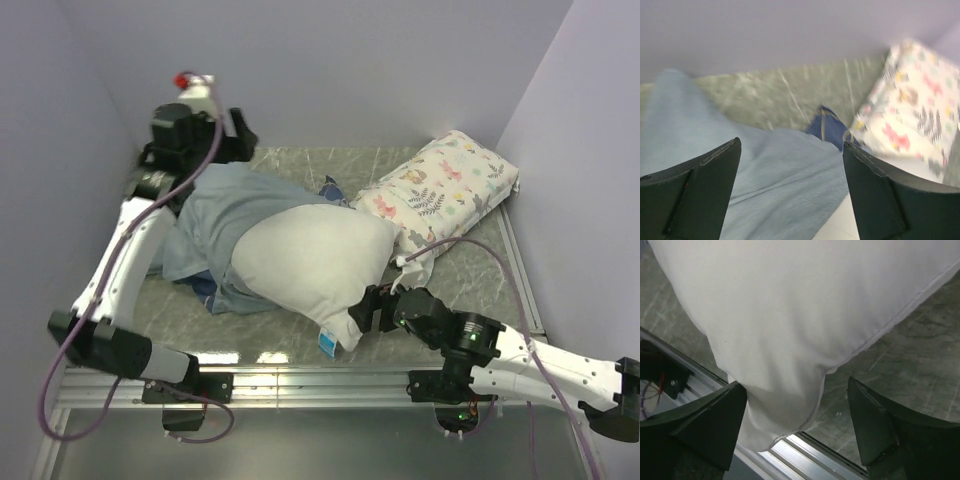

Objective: Remove the pillowcase from the pillow

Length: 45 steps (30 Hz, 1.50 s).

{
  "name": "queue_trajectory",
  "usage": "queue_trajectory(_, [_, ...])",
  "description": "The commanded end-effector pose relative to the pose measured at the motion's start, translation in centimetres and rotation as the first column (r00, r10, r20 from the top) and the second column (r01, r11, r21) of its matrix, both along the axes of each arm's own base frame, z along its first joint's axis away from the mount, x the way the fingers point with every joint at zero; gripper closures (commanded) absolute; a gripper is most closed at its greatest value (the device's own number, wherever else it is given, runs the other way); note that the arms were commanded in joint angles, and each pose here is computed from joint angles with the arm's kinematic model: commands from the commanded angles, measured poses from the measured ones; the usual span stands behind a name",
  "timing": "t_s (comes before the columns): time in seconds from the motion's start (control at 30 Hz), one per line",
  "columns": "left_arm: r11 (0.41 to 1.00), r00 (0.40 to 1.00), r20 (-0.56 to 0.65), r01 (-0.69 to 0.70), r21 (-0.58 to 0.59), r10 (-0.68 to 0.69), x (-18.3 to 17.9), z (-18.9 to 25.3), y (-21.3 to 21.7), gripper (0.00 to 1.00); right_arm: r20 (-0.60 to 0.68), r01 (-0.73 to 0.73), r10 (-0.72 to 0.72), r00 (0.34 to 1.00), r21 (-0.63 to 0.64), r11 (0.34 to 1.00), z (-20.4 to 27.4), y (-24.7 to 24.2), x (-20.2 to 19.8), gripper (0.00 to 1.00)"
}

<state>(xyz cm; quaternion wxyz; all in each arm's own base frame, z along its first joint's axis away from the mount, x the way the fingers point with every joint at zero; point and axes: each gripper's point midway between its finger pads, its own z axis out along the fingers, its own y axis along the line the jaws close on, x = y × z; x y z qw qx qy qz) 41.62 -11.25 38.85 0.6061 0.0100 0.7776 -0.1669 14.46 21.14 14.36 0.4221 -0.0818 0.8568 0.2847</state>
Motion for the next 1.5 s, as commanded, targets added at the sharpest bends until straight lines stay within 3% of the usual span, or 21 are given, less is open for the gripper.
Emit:
queue_trajectory(0.0, [0.971,0.975,-0.136,0.192,0.141,-0.173,1.6,-5.8,-4.8,0.12,0.086,0.094,-0.098,0.991,0.054,0.994,4.5,-1.3,1.4,0.10])
queue_trajectory(0.13, [0.910,0.917,-0.225,0.371,0.183,-0.329,0.6,-9.2,-9.8,0.11,0.149,0.179,-0.179,0.972,0.014,0.984,6.8,-1.9,3.3,0.00])
queue_trajectory(0.27, [0.857,0.852,-0.318,0.484,0.177,-0.416,-0.9,-12.6,-12.8,0.10,0.143,0.211,-0.211,0.967,0.015,0.977,7.5,-1.4,7.2,0.00])
queue_trajectory(0.4, [0.838,0.823,-0.359,0.520,0.165,-0.440,-1.7,-14.3,-13.6,0.11,0.114,0.179,-0.186,0.976,0.067,0.982,8.2,-0.6,10.4,0.00])
queue_trajectory(0.6, [0.850,0.811,-0.468,0.485,0.205,-0.350,-1.3,-18.3,-13.0,0.21,0.001,0.099,-0.100,0.995,0.071,0.993,5.7,3.5,13.1,0.00])
queue_trajectory(0.67, [0.865,0.832,-0.495,0.423,0.270,-0.252,-0.4,-19.9,-12.0,0.26,-0.039,0.092,-0.090,0.995,0.061,0.994,3.7,4.3,13.4,0.01])
queue_trajectory(0.77, [0.863,0.838,-0.529,0.362,0.353,-0.135,0.2,-21.5,-10.6,0.43,-0.081,0.107,-0.103,0.991,0.046,0.993,1.1,4.2,13.2,0.14])
queue_trajectory(0.8, [0.862,0.842,-0.528,0.345,0.371,-0.110,0.4,-21.7,-10.4,0.55,-0.084,0.111,-0.107,0.991,0.052,0.992,0.7,4.2,13.2,0.23])
queue_trajectory(0.83, [0.861,0.851,-0.520,0.314,0.400,-0.069,0.8,-21.8,-9.8,0.60,-0.090,0.116,-0.111,0.990,0.052,0.992,0.3,4.1,13.0,0.54])
queue_trajectory(0.9, [0.868,0.861,-0.507,0.275,0.413,-0.031,1.2,-21.7,-9.4,0.75,-0.105,0.122,-0.117,0.988,0.039,0.992,-0.8,3.7,12.6,0.88])
queue_trajectory(0.93, [0.867,0.869,-0.495,0.241,0.436,0.007,1.6,-21.6,-8.8,0.79,-0.109,0.129,-0.125,0.986,0.031,0.991,-1.1,3.4,12.5,1.00])
queue_trajectory(1.03, [0.869,0.887,-0.456,0.163,0.467,0.079,2.4,-20.8,-7.9,0.87,-0.112,0.149,-0.146,0.983,0.013,0.989,-2.3,2.4,11.8,1.00])
queue_trajectory(1.2, [0.842,0.890,-0.337,-0.091,0.531,0.308,5.1,-18.2,-3.4,0.99,-0.120,0.182,-0.181,0.976,-0.009,0.983,-4.0,0.2,10.1,1.00])
queue_trajectory(1.37, [0.804,0.816,-0.265,-0.351,0.481,0.514,7.8,-15.5,4.8,0.99,-0.080,0.210,-0.209,0.975,0.000,0.978,-2.4,-1.3,9.4,1.00])
queue_trajectory(1.47, [0.785,0.735,-0.298,-0.505,0.358,0.609,9.2,-15.4,11.8,1.00,-0.034,0.213,-0.213,0.977,0.013,0.977,0.3,-1.8,9.5,1.00])
